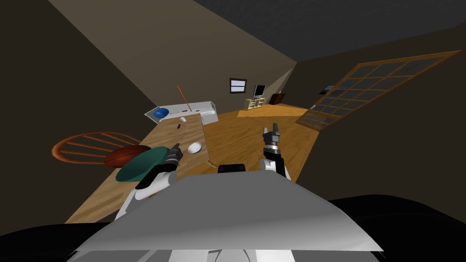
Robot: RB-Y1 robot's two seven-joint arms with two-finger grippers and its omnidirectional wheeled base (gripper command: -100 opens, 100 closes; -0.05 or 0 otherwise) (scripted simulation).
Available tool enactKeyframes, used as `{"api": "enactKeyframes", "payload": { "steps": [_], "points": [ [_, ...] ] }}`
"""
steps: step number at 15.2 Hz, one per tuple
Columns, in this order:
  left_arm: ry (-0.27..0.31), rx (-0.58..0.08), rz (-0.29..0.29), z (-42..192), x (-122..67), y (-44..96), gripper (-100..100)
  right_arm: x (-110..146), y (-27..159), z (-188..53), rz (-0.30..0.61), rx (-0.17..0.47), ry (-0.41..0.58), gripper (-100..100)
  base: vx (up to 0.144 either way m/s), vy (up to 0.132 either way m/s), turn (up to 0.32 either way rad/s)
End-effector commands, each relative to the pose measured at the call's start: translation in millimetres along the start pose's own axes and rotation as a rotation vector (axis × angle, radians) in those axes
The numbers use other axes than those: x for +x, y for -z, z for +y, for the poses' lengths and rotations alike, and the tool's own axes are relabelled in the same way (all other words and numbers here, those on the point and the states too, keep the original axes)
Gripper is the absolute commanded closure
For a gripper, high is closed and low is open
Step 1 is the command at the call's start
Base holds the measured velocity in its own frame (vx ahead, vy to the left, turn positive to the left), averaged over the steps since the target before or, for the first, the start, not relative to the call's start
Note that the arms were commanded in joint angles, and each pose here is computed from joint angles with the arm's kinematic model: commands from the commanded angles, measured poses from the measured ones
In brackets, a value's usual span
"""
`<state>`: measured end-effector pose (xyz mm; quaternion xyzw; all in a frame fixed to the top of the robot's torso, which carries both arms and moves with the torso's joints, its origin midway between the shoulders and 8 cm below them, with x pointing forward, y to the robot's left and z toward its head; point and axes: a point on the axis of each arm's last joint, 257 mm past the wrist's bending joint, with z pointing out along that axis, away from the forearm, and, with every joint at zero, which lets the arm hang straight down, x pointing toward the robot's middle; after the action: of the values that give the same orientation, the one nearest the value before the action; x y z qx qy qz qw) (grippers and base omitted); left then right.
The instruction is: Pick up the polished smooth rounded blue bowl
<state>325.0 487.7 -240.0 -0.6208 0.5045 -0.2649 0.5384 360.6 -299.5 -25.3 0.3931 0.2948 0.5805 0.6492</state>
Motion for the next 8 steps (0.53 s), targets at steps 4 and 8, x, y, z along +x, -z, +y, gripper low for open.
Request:
{"api": "enactKeyframes", "payload": {
  "steps": [4,8],
  "points": [
    [0.012,-0.127,-0.018,37.9,-15.3,4.6,-100,0.0,0.0,0.0,0.000,0.000,0.000,0,0.043,-0.012,-0.115],
    [0.025,-0.206,-0.032,61.1,-25.8,10.4,-100,0.0,0.0,0.0,0.000,0.000,0.000,0,0.034,-0.002,-0.111]
  ]
}}
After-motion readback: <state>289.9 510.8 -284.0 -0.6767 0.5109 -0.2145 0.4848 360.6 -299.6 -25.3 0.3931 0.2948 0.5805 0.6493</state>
